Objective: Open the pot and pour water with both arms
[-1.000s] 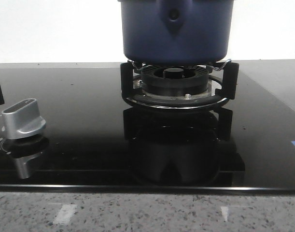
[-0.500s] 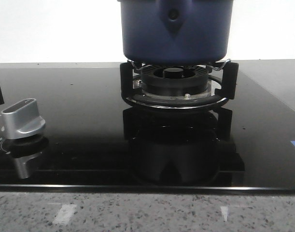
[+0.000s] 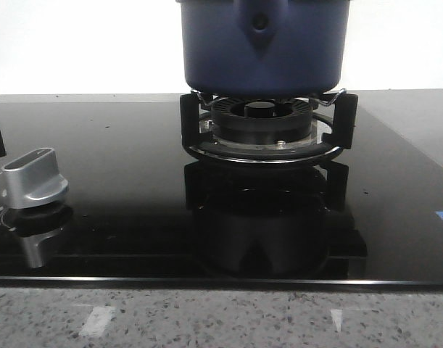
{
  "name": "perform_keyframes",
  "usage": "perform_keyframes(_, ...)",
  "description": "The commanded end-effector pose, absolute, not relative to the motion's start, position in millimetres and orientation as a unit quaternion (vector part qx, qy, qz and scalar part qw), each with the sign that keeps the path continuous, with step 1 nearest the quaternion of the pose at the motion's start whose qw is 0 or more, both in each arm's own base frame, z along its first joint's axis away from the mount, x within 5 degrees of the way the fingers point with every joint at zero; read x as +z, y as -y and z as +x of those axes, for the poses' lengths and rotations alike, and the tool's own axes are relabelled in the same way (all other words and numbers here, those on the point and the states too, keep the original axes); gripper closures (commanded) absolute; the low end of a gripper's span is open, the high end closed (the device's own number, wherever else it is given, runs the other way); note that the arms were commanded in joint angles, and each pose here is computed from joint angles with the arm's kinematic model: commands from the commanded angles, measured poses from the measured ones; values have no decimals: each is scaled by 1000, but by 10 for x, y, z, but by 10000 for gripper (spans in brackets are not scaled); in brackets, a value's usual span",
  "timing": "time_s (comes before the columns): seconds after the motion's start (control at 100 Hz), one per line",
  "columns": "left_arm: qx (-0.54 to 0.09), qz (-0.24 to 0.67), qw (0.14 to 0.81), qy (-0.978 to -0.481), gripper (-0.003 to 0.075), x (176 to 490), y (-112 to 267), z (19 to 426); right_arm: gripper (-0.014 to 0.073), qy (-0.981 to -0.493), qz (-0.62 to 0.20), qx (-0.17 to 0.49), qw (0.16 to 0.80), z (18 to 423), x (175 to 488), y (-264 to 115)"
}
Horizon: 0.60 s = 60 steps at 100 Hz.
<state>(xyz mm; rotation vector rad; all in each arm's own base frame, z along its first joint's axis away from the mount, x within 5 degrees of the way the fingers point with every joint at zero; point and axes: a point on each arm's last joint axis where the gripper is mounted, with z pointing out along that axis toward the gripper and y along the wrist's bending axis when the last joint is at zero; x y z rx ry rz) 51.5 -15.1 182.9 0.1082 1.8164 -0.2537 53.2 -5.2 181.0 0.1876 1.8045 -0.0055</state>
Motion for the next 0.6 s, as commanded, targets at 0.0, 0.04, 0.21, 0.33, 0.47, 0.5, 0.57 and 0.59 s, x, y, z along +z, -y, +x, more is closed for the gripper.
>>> perform_keyframes(0.0, -110, 42, 621, -775, 741, 1777, 142, 518, 669, -779, 76, -14, 622, 531, 1749, 60)
perform_keyframes(0.04, -109, 41, 623, -773, 740, 1782, 142, 519, 669, -777, 76, -14, 624, 532, 1753, 60)
perform_keyframes(0.21, -188, -34, 659, -727, 740, 1908, 149, 535, 669, -754, 77, -12, 652, 544, 1818, 62)
perform_keyframes(0.33, -281, -139, 670, -673, 741, 2013, 115, 542, 669, -690, 142, 65, 706, 555, 1960, 55)
perform_keyframes(0.47, -323, -196, 666, -643, 741, 2051, 81, 546, 669, -637, 221, 146, 724, 549, 2036, 76)
perform_keyframes(0.5, -327, -200, 664, -642, 740, 2051, 81, 546, 669, -636, 234, 164, 716, 550, 2027, 71)
perform_keyframes(0.57, -334, -208, 660, -639, 741, 2051, 81, 546, 669, -628, 256, 188, 710, 550, 2027, 71)
perform_keyframes(0.59, -339, -213, 659, -637, 740, 2052, 79, 546, 669, -626, 260, 192, 709, 550, 2027, 71)
